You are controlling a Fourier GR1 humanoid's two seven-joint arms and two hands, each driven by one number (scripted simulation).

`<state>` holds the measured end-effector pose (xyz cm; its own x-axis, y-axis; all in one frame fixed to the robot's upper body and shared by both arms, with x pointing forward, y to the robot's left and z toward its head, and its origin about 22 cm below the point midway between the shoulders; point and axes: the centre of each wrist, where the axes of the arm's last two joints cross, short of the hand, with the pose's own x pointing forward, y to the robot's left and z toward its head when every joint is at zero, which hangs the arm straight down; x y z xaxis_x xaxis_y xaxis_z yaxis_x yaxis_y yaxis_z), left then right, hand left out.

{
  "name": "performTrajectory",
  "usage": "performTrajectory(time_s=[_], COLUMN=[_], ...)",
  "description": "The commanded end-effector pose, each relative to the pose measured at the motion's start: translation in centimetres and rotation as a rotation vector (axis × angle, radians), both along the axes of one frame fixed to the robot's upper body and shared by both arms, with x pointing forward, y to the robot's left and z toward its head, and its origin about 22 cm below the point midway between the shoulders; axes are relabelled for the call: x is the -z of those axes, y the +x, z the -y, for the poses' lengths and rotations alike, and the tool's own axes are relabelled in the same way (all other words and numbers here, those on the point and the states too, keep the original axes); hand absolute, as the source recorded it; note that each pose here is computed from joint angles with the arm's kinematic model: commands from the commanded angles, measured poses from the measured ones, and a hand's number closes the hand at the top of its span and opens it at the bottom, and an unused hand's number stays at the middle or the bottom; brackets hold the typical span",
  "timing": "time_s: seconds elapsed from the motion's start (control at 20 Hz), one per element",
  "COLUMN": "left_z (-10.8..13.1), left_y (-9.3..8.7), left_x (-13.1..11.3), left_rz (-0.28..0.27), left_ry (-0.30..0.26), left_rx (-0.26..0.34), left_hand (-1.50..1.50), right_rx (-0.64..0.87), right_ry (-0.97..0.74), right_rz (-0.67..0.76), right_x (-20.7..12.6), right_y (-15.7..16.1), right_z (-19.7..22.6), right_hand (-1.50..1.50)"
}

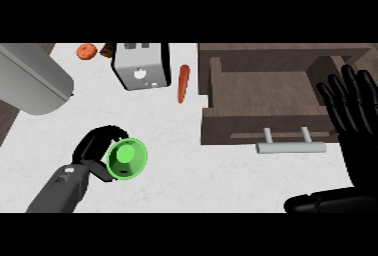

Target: Pick up the cup, place it into the drawer and close the drawer

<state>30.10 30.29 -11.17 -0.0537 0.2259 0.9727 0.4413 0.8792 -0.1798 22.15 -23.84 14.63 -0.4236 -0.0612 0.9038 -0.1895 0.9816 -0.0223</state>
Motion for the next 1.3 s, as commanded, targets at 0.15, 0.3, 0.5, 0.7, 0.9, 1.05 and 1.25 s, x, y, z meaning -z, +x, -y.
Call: performTrajectory(time_s=[0.15, 0.3, 0.5, 0.7, 0.9, 1.05, 1.25], left_z=[-0.1, 1.1, 1.4, 3.8, 6.1, 7.7, 10.1], left_y=[-3.0, -4.5, -2.2, -0.7, 1.6, 0.9, 0.9], left_x=[2.3, 3.5, 1.0, -1.7, -7.2, -8.9, -13.1], left_rz=[0.153, 0.220, 0.292, 0.297, 0.337, 0.345, 0.366], left_ry=[-0.125, -0.098, -0.196, -0.197, -0.160, -0.179, -0.190], left_rx=[-0.556, -0.589, -0.546, -0.429, -0.356, -0.315, -0.314], left_hand=[1.50, 1.50, 1.50, 1.50, 1.50, 1.50, 1.50], right_rx=[0.043, 0.003, 0.037, 0.037, 0.037, 0.027, 0.019], right_ry=[-0.007, -0.010, -0.004, -0.026, -0.018, -0.014, -0.028], right_rz=[-0.006, -0.006, -0.016, -0.041, -0.037, -0.017, -0.029], right_x=[0.6, 0.2, -0.9, 0.9, 0.8, 1.2, -0.1], right_y=[0.2, -0.8, -0.1, 1.0, -0.3, 0.0, -1.4], right_z=[1.0, 0.6, -0.5, -0.8, 0.0, 1.5, 0.8], right_hand=[-1.50, -1.50, -1.50, -1.50, -1.50, -1.50, -1.50])
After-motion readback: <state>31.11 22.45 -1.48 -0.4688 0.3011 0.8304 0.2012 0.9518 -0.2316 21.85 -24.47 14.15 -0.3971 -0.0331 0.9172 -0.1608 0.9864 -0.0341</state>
